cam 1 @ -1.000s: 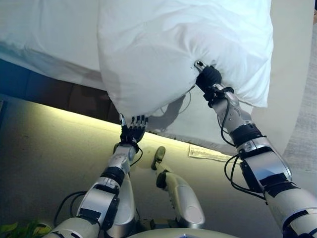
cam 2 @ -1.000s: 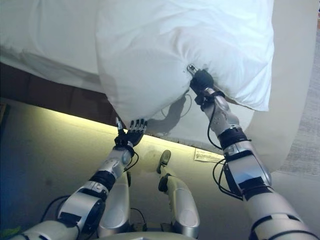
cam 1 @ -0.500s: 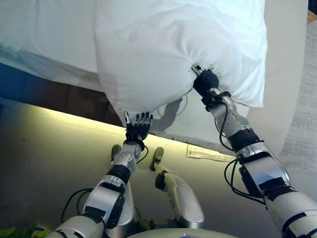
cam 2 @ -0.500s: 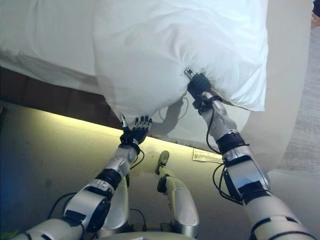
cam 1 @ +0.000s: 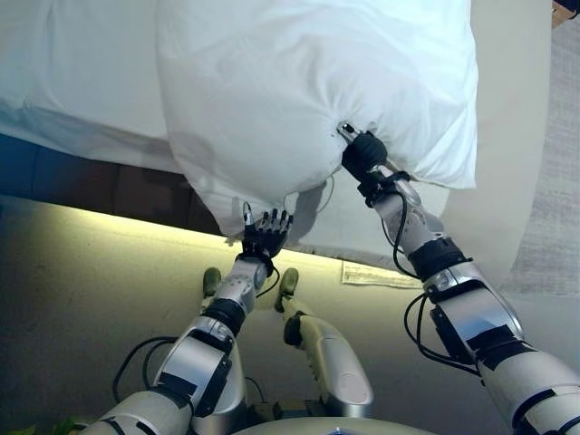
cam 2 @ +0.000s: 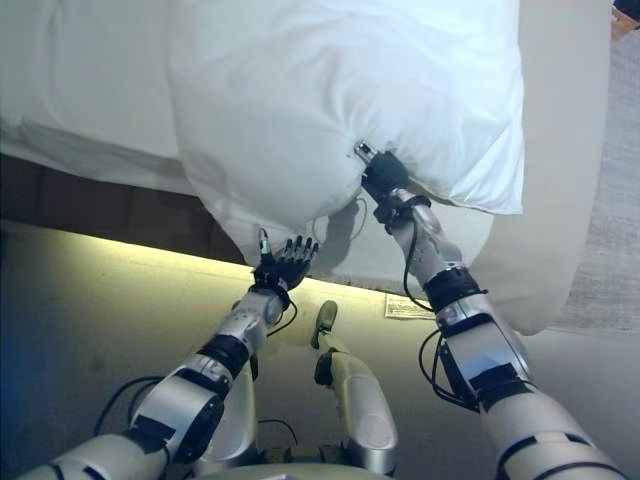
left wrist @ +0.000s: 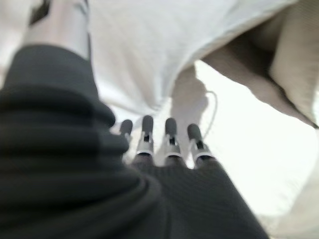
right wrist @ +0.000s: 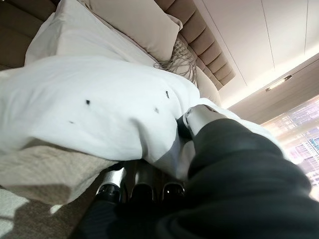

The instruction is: Make the bed neatly

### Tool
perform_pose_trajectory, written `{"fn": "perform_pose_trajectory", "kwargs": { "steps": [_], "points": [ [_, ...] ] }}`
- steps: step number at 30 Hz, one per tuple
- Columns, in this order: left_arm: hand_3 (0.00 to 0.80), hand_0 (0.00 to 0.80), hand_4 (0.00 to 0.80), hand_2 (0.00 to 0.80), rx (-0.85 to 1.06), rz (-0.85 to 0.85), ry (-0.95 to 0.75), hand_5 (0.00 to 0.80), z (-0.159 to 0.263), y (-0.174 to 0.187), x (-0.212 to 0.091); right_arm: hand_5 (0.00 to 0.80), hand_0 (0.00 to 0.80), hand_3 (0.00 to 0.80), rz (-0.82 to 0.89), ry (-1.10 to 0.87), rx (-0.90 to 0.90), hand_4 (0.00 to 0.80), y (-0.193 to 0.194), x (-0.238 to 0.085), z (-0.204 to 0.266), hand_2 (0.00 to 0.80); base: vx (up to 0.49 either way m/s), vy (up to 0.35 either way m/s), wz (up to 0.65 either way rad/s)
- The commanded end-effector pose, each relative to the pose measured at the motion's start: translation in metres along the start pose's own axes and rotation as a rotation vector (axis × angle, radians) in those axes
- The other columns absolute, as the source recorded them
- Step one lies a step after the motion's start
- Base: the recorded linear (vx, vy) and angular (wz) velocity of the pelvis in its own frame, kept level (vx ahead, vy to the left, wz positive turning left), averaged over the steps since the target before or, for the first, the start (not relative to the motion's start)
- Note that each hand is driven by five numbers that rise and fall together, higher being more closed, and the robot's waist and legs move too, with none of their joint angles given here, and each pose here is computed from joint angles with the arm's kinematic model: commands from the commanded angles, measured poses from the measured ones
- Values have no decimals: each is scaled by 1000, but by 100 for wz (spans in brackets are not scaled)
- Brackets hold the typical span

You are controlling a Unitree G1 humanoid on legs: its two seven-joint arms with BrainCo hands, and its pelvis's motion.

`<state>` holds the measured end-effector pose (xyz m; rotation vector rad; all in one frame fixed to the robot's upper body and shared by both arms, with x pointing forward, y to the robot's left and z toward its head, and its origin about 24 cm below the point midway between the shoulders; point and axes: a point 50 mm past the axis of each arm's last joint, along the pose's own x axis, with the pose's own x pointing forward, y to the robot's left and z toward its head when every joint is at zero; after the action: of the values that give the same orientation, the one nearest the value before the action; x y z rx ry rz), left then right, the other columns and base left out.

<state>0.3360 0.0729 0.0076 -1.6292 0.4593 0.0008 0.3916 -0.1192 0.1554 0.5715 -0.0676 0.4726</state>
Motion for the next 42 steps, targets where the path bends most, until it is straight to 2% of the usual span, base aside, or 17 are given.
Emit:
{"fn": "perform_pose_trajectory", "kwargs": {
  "steps": [1, 13, 25, 34, 42],
  "points": [
    [0, 0, 0, 0, -18, -146, 225, 0, -72, -39, 10, 800, 800, 800, 314, -175, -84, 800, 69, 18, 53, 800, 5, 31, -5],
    [0, 0, 0, 0, -14, -168, 251, 0, -90, -44, 10, 800, 800, 800, 343, -164, -101, 800, 79, 19, 52, 800, -1, 21, -4],
    [0, 0, 0, 0, -106, -459, -50, 0, -46, -79, 10, 800, 800, 800, 289, -132, -105, 800, 57, 14, 48, 800, 4, 31, -1],
    [0, 0, 0, 0, -138, -564, -217, 0, -10, -87, 5, 800, 800, 800, 235, -109, -82, 800, 34, 6, 42, 800, 0, -4, 3],
    [0, 0, 0, 0, -158, -597, -262, 0, 1, -85, 0, 800, 800, 800, 210, -84, -60, 800, 23, 2, 34, 800, -1, -24, 9]
  ]
}}
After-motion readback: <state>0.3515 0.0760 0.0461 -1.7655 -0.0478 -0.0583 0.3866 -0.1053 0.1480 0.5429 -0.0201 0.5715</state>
